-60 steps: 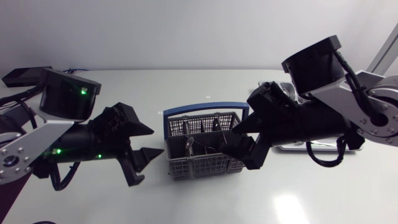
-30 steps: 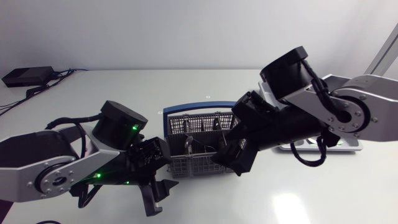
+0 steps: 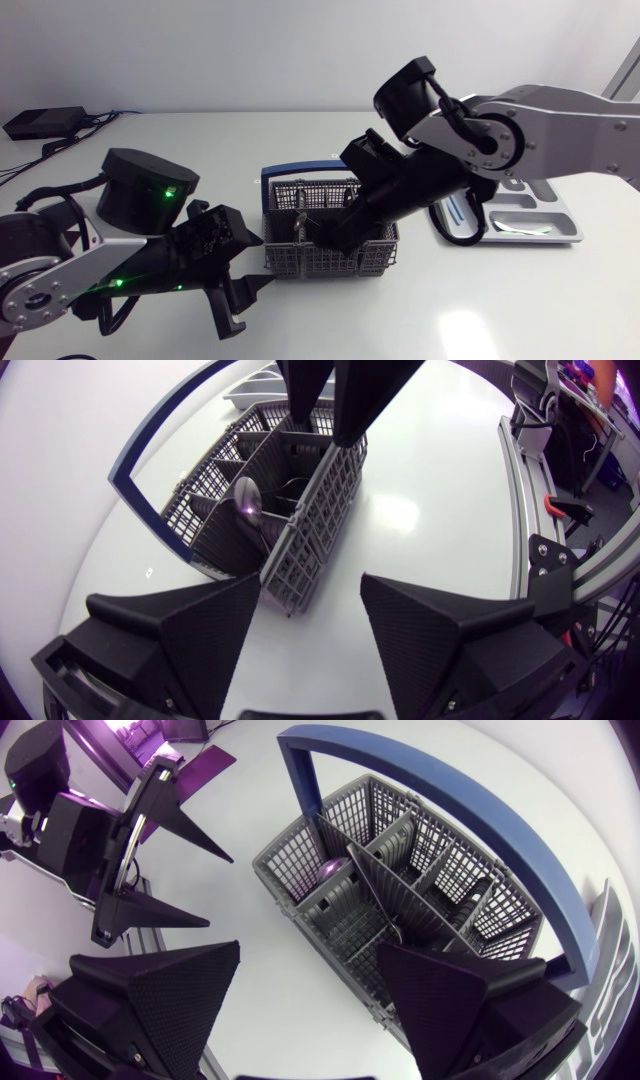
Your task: Unload the cutlery basket into the drawer organizer.
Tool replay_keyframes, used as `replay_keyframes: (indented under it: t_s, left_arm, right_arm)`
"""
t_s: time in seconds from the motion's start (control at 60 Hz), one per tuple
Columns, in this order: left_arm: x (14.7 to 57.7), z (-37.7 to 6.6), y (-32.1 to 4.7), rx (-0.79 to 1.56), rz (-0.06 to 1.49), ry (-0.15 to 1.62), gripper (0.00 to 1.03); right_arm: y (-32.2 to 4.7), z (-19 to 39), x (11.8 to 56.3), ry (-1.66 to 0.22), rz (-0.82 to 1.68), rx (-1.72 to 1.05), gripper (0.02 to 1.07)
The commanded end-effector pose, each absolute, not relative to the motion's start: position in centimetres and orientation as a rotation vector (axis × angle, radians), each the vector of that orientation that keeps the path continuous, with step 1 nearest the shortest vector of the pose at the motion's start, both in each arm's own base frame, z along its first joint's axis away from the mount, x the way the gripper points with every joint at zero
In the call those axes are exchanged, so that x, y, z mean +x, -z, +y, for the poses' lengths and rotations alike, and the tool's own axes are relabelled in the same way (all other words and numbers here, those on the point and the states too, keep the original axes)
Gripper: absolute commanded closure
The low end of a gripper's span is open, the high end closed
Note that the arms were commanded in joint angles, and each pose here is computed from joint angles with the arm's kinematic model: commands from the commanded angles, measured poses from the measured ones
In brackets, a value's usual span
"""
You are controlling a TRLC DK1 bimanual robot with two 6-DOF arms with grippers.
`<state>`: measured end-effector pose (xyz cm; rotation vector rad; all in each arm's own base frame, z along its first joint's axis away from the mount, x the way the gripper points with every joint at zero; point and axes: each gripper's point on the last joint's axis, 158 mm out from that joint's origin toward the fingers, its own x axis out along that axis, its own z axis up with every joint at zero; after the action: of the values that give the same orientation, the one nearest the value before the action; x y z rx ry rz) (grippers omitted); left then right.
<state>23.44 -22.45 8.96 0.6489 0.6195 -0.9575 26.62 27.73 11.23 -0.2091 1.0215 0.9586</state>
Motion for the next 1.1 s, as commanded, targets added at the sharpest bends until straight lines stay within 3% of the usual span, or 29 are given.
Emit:
replay_keyframes:
  t_s: [0.0, 0.683, 0.8, 0.95, 1.033, 1.083]
  left_arm:
    - [22.7, -22.0, -8.2, 0.657, 0.642, 0.962, 0.32]
    - [23.6, -21.6, -9.3, 0.660, 0.623, 0.921, 0.32]
    - [23.6, -21.6, -9.3, 0.660, 0.622, 0.922, 0.32]
    - [23.5, -21.7, -9.3, 0.666, 0.621, 0.921, 0.32]
    - [23.5, -21.6, -9.1, 0.667, 0.625, 0.919, 0.32]
    - [23.5, -21.6, -9.1, 0.668, 0.626, 0.919, 0.32]
  right_arm:
    - [-10.9, 28.0, 27.1, -0.938, 1.067, -0.167, 0.09]
    - [-7.7, 30.3, 29.0, -0.825, 1.232, -0.038, 0.08]
    - [-7.7, 30.3, 29.5, -0.822, 1.227, -0.006, 0.16]
    - [-8.0, 30.9, 30.1, -0.796, 1.196, 0.014, 0.17]
    - [-8.3, 30.8, 30.9, -0.766, 1.162, 0.026, 0.30]
    - [-8.7, 30.7, 31.2, -0.756, 1.142, 0.025, 0.30]
